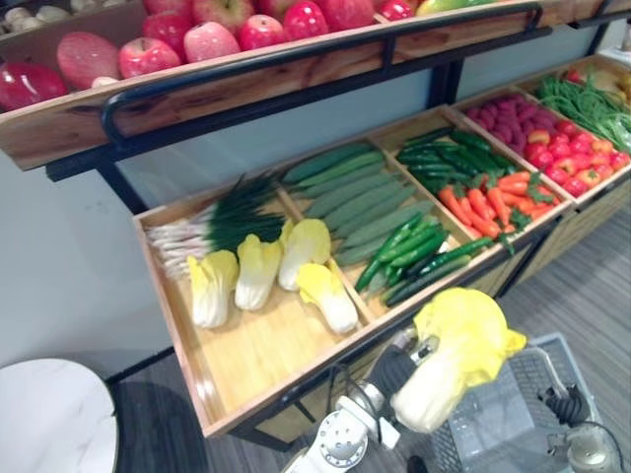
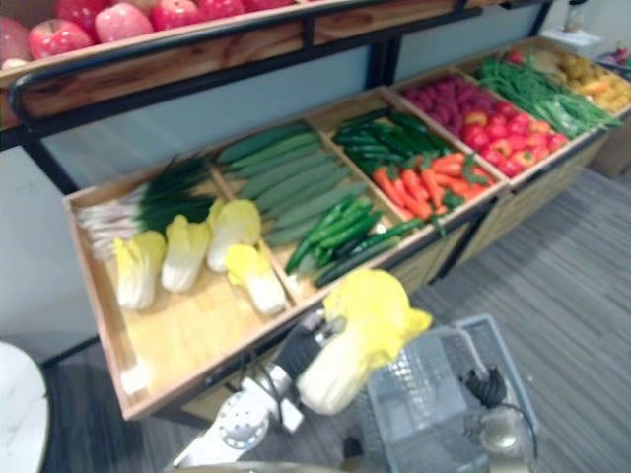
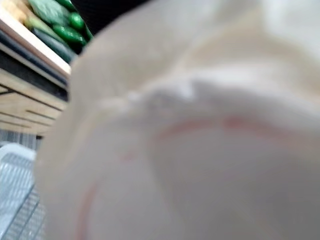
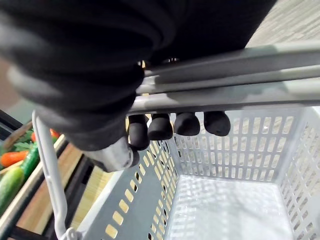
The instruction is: Pick vegetable in the basket
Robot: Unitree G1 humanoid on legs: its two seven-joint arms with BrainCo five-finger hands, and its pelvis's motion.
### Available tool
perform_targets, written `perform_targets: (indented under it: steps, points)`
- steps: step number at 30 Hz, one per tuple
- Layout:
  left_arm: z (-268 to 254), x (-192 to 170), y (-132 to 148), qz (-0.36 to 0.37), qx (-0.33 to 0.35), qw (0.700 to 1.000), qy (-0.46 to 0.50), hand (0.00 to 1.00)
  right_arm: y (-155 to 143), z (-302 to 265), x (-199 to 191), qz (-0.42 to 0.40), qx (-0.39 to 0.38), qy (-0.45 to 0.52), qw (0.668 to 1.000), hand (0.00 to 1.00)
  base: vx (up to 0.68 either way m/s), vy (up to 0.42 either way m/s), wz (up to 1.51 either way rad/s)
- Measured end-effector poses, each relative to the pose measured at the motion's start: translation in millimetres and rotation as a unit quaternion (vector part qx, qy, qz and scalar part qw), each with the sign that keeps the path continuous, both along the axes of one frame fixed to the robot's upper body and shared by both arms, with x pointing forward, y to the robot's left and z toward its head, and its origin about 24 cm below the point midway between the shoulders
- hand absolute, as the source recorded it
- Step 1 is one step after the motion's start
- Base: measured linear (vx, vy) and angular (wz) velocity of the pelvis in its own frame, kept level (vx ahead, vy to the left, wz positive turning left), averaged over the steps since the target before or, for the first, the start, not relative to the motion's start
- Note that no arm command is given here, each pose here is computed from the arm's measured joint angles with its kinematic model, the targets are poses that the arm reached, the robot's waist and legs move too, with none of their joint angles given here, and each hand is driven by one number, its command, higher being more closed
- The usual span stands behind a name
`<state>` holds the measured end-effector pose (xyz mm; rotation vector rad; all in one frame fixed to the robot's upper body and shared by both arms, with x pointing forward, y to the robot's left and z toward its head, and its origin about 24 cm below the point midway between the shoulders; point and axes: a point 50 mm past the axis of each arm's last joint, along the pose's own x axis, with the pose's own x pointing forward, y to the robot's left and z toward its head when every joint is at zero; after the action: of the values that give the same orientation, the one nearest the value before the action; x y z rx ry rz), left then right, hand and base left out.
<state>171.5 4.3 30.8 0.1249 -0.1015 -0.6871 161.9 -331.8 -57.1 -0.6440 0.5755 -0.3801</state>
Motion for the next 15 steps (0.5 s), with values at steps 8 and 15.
perform_targets:
  steps: [8, 15]
  points:
    - [-9, -11, -28, -0.119, 0.043, 0.992, -0.008, 1.00, 2, 27, 17, 0.046, 0.002, -0.046, 0.998, 1.00, 0.02, -0.008, -0.04]
    - [-31, -15, -37, -0.151, 0.106, 0.983, -0.005, 1.00, 6, 50, 28, 0.075, 0.012, -0.101, 0.992, 1.00, 0.04, -0.013, -0.07]
